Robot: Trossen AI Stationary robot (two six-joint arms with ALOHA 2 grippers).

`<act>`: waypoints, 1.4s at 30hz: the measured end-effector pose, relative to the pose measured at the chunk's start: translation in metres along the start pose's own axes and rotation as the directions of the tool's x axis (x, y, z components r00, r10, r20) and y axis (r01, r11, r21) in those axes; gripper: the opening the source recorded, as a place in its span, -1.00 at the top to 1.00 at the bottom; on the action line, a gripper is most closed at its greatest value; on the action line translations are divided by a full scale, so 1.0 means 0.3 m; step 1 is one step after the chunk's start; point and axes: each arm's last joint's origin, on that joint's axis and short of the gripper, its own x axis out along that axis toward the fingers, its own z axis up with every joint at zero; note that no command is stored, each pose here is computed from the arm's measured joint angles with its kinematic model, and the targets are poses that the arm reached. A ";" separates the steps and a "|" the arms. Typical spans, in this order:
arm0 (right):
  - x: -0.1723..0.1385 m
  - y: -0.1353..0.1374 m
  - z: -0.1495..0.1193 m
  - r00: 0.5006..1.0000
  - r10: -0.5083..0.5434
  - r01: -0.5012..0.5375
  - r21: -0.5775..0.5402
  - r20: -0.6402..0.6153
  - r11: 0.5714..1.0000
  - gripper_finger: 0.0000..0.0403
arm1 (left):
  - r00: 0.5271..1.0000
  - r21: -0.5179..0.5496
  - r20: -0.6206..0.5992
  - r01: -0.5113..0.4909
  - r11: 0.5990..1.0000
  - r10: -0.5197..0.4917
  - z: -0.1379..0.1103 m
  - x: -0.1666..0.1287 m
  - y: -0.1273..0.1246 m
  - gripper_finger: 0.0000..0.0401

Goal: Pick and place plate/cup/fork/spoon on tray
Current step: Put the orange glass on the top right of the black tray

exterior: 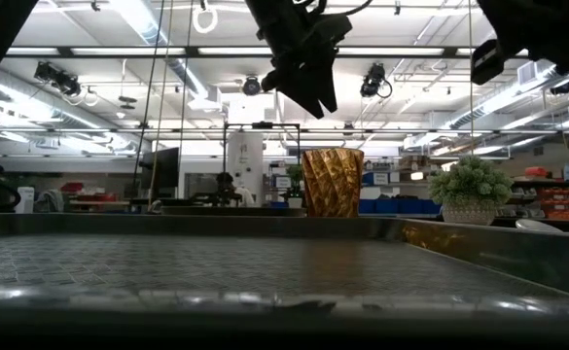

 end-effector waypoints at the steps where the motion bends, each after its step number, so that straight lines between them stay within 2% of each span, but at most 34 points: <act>1: 0.001 -0.001 -0.005 1.000 -0.003 0.003 0.002 -0.015 1.000 0.80 | 1.000 -0.022 -0.003 -0.003 1.000 0.003 0.000 0.001 0.004 0.13; 8: 0.000 -0.005 -0.028 0.996 -0.015 0.015 0.003 -0.085 1.000 0.80 | 0.993 -0.102 -0.103 -0.071 0.992 0.061 -0.019 0.074 0.066 0.14; 14: 0.000 -0.004 -0.027 0.996 -0.007 0.007 -0.003 -0.084 1.000 0.80 | 0.986 -0.101 -0.144 -0.095 0.990 0.080 -0.028 0.082 0.090 0.14; 21: 0.000 -0.004 -0.027 0.997 -0.006 0.006 -0.004 -0.083 1.000 0.80 | 0.972 0.044 -0.211 -0.098 0.994 0.106 -0.052 0.077 0.090 0.14; 26: 0.000 -0.004 -0.027 0.997 -0.006 0.006 0.002 -0.083 1.000 0.80 | 0.941 0.199 -0.261 -0.167 0.966 0.216 -0.078 0.064 0.098 0.14; 28: 0.000 -0.004 -0.027 0.997 -0.007 0.007 0.002 -0.083 1.000 0.80 | 0.936 0.204 -0.267 -0.180 0.962 0.232 -0.079 0.052 0.106 0.14; 31: 0.000 -0.004 -0.027 0.997 -0.008 0.008 0.002 -0.082 1.000 0.80 | 0.947 0.135 -0.243 -0.183 0.974 0.211 -0.064 0.056 0.120 0.14; 35: 0.000 -0.005 -0.027 0.997 -0.010 0.010 -0.001 -0.081 1.000 0.80 | 0.965 -0.012 -0.215 -0.156 0.988 0.150 -0.043 0.087 0.140 0.14; 39: 0.000 -0.004 -0.025 0.997 -0.007 0.007 -0.002 -0.077 1.000 0.80 | 0.957 -0.087 -0.246 -0.179 0.980 0.153 -0.051 0.133 0.161 0.14; 42: 0.001 -0.004 -0.025 0.997 -0.005 0.005 -0.002 -0.077 1.000 0.80 | 0.957 -0.129 -0.275 -0.135 0.982 0.096 -0.059 0.171 0.165 0.14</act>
